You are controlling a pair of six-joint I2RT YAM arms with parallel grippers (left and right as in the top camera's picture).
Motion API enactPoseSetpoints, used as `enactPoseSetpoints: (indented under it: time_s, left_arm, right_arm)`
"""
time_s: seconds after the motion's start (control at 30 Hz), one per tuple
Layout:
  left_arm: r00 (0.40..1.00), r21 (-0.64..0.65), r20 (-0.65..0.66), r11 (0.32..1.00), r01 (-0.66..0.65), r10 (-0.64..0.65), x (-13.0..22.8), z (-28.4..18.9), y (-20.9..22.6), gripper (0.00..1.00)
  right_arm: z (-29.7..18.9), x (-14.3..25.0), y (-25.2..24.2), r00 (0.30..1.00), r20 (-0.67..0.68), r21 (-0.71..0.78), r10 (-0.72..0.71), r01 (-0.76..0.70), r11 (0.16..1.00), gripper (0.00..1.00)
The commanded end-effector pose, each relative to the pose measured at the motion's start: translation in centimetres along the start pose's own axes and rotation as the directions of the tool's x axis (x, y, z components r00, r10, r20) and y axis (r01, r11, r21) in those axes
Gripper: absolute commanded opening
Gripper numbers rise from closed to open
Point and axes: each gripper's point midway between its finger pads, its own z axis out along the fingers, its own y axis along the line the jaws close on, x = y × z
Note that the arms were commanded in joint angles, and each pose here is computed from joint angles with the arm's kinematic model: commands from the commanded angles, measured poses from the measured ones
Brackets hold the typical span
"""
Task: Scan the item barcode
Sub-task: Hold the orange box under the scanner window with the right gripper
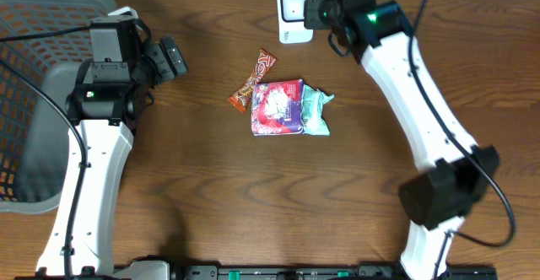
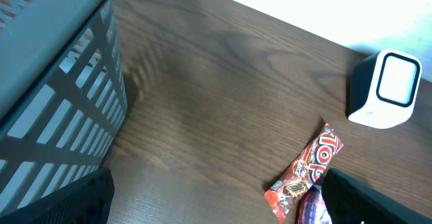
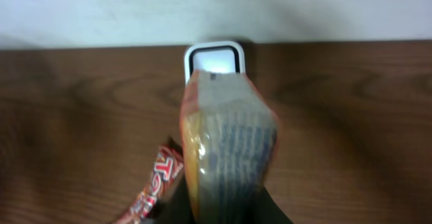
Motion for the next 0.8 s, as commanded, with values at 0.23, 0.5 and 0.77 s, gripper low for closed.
enactPoseSetpoints:
  time_s: [0.23, 0.5, 0.77]
  left_arm:
    - [1.0, 0.0, 0.008, 1.0, 0.005, -0.005, -0.4, -0.1, -0.1, 0.98]
    - [1.0, 0.0, 0.008, 1.0, 0.005, -0.005, -0.4, -0.1, -0.1, 0.98]
    - [1.0, 0.0, 0.008, 1.0, 0.005, -0.005, -0.4, -0.1, -0.1, 0.98]
  right_arm:
    - [5.4, -1.6, 1.2, 0.997, 0.059, 0.003, -0.054, 0.054, 0.999, 0.01]
    - [11.5, -0.5, 1.7, 0.993, 0.097, -0.001, -0.062, 0.063, 0.998, 0.01]
    - [14.8, 1.3, 0.6, 0.994, 0.083, 0.059, -0.067, 0.063, 0.996, 0.01]
